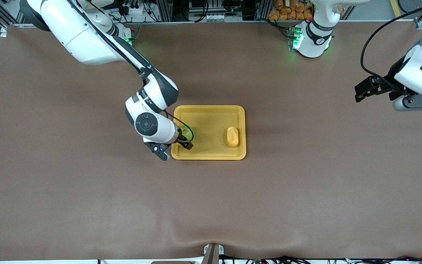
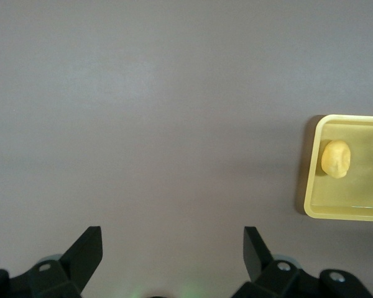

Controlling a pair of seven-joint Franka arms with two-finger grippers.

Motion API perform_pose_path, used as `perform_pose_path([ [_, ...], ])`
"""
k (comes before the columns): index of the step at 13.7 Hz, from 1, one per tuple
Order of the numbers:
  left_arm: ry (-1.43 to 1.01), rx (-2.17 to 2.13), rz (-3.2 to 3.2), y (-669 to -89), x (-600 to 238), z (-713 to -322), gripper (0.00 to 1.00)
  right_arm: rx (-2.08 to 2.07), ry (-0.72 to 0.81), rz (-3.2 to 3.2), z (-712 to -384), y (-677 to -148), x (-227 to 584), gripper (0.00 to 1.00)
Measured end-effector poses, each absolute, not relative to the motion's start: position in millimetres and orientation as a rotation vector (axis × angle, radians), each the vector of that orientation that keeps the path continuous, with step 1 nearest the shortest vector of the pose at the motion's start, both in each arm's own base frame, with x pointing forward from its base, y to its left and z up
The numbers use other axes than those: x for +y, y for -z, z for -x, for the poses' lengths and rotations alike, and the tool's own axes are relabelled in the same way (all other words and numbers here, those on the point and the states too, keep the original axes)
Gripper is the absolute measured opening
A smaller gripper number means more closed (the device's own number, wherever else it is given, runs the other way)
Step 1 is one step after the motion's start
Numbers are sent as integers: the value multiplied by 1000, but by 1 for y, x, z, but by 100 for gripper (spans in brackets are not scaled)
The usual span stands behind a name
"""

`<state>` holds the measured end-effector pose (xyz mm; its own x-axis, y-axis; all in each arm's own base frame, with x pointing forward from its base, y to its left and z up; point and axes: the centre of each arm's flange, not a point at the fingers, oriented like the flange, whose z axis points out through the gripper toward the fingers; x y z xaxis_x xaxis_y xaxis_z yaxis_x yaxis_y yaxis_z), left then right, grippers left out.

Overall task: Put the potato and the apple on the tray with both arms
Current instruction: 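Carry the apple onto the tray while the left gripper withdraws, then open the right gripper and withdraw it from the tray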

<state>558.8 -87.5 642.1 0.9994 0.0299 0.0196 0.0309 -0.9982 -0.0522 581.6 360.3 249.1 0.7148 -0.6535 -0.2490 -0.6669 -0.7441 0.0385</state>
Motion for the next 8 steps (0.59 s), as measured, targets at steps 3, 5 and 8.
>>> perform_pose_path([
  [3, 48, -48, 3090, -655, -87, -550, 100, 1109, -384, 2862, -604, -278, 343, 100],
  [5, 48, -51, 3089, -661, -86, -544, 100, 1135, -401, 2863, -614, -289, 328, 100],
  [8, 54, -69, 3086, -672, -73, -534, 100, 1203, -438, 2863, -629, -306, 304, 100],
])
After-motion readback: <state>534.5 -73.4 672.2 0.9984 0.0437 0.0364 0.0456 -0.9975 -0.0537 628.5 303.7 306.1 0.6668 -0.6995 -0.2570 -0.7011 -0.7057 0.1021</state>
